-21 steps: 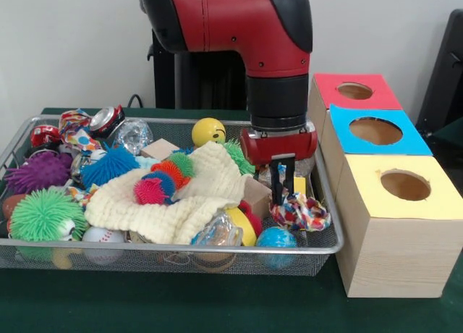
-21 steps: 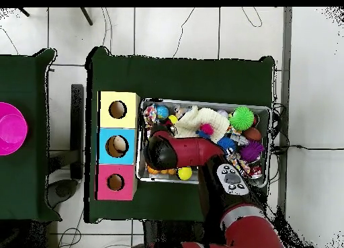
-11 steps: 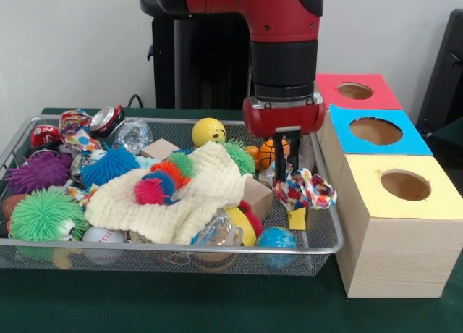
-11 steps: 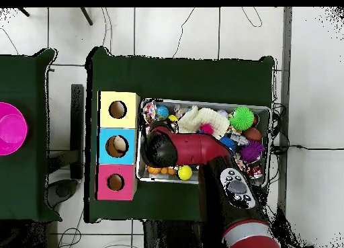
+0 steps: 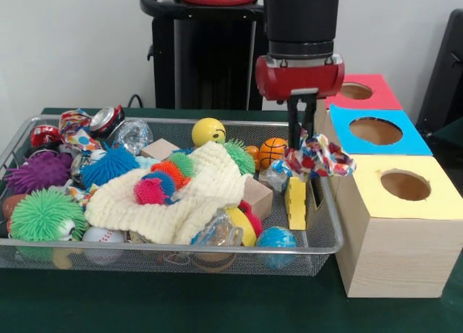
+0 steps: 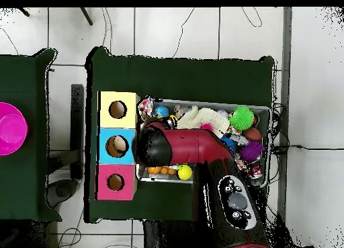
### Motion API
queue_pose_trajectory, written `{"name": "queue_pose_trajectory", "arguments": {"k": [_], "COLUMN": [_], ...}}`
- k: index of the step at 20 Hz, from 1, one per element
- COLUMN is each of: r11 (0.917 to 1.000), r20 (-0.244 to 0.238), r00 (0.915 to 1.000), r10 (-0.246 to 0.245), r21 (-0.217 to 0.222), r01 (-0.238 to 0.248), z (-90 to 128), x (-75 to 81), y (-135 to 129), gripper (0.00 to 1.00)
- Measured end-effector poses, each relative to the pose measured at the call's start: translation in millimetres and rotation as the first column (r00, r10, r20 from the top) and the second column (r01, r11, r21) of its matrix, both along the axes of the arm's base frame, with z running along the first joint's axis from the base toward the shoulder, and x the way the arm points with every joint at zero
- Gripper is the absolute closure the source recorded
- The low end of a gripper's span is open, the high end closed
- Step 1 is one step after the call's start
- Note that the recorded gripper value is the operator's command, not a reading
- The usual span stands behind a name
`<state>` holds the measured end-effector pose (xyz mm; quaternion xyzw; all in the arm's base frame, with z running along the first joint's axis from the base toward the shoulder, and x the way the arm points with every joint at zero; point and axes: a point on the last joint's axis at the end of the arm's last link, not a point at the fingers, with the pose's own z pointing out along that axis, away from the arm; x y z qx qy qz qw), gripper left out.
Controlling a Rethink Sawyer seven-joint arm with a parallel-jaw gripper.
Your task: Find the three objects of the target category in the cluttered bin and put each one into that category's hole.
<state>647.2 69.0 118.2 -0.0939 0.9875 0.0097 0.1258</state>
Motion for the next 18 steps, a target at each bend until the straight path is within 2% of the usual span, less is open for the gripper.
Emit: {"name": "queue_pose_trajectory", "arguments": {"k": [5,10,18], "r11": [1.0000,0.9997,0.9984], "r20": [-0.009,0.005,0.016], "r00": [1.0000,0.9999,0.9994], "r10": [0.003,0.013,0.032], "r21": [0.008,0.023,0.047], "r01": [-0.003,-0.013,-0.032], "z": [20.9,38.8,49.5], "x": [2.5,5.7,5.3], "y": [17.6,42.7,79.1], "gripper": [1.00,1.00,1.00]}}
